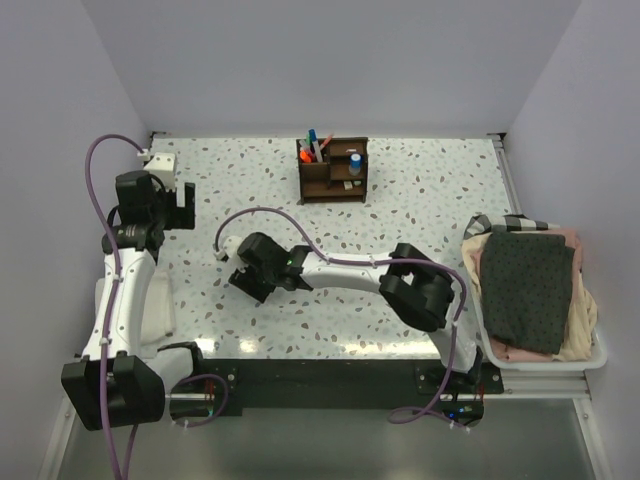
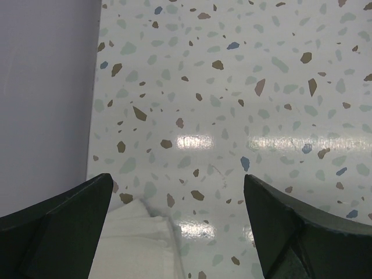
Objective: Sort the stationery into containers
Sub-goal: Pick up the stationery from the center of the board.
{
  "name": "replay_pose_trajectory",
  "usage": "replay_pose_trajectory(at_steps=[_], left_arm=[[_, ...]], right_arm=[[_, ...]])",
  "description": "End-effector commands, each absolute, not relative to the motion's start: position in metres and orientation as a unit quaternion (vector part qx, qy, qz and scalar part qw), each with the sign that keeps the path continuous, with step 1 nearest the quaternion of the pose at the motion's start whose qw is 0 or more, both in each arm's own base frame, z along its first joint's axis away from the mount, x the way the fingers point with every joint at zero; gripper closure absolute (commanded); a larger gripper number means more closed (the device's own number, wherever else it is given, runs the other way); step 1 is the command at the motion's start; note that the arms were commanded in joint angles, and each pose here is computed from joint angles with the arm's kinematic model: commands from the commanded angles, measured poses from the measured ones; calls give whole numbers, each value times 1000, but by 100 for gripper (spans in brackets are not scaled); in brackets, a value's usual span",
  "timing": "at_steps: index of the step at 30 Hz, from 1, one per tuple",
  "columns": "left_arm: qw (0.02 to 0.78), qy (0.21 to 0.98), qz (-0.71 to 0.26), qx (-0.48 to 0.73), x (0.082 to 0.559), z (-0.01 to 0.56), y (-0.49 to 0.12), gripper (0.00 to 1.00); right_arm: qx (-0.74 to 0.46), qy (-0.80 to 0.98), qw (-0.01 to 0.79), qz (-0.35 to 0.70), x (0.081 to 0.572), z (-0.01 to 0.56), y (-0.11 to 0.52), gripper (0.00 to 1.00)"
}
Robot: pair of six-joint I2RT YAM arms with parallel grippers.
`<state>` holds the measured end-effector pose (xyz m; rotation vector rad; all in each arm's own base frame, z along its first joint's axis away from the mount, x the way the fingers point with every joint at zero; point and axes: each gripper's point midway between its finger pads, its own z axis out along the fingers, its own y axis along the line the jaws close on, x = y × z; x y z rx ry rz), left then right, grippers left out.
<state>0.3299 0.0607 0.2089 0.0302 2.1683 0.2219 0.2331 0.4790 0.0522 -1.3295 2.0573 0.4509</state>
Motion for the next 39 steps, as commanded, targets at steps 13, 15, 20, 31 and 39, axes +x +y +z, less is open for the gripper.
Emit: replay_pose_trajectory(at_steps=[13, 15, 20, 31, 39], left_arm=[[489, 866, 101, 22, 343, 230, 65, 0], [487, 867, 102, 21, 342, 229, 66, 0], [485, 869, 96, 19, 340, 225, 64, 0], [481, 872, 96, 9, 336, 219, 69, 0], [476, 874, 96, 9, 336, 215, 70, 0]], right_arm=[[-650, 664, 307, 204, 226, 70, 499, 42], [-683, 620, 324, 207, 237, 83, 495, 42], [-773, 502, 318, 223, 231, 85, 484, 39], [-847, 344, 304, 268, 225, 82, 485, 40], [-865, 315, 281, 271, 229, 66, 495, 40]])
